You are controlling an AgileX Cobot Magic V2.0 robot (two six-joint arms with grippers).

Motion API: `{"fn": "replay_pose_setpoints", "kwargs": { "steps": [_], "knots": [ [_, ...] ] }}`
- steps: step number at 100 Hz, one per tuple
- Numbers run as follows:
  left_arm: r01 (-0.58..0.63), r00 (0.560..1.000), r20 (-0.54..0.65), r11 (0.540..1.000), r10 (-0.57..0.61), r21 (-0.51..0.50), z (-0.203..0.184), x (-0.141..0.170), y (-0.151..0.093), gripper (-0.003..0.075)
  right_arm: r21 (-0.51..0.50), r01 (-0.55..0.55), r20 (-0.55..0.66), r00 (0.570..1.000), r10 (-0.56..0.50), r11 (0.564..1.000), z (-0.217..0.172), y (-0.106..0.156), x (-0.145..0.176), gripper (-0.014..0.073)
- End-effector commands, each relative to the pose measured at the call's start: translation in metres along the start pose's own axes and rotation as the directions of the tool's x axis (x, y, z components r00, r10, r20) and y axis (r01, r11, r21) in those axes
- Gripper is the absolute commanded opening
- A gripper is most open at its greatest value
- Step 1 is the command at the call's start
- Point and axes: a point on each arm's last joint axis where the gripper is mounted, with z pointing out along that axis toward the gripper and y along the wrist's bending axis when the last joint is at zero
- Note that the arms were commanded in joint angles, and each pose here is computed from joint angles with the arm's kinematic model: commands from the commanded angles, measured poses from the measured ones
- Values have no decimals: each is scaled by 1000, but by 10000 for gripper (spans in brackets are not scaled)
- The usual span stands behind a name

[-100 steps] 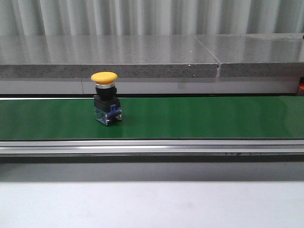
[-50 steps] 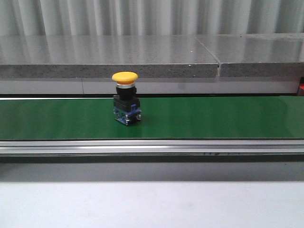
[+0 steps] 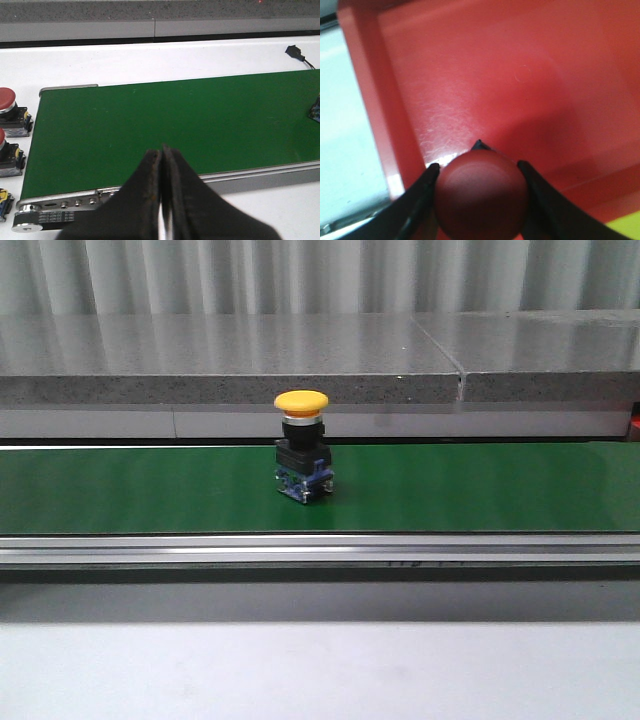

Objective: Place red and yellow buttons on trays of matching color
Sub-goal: 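Carry the red push-button into the red tray and open the right gripper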

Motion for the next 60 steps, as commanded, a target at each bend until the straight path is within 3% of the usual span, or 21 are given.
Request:
{"fn": "replay_pose_setpoints", "kwargs": {
  "steps": [1, 24, 36, 48, 53, 60],
  "knots": [
    [15, 996, 93, 1000, -16, 11, -4, -14, -2, -20, -4, 5, 116, 993, -5, 1000, -13, 1, -18, 57],
    [15, 996, 93, 1000, -16, 11, -4, -14, -2, -20, -7, -5, 70, 998, 6, 1000, 6, -1, -12, 89],
    [15, 996, 93, 1000, -16, 11, -4, -14, -2, -20, -7, -5, 68, 998, 6, 1000, 6, -1, -12, 266],
    [15, 996, 93, 1000, -16, 11, -4, -14, -2, -20, -8, -5, 61, 998, 6, 1000, 5, 0, -12, 577],
    [15, 996, 93, 1000, -16, 11, -4, -14, -2, -20, -8, -5, 64, 998, 5, 1000, 3, 0, -12, 669],
    [15, 996, 93, 1000, -16, 11, -4, -14, -2, -20, -9, -4, 76, 997, 5, 1000, -1, 0, -13, 640]
  ]
}}
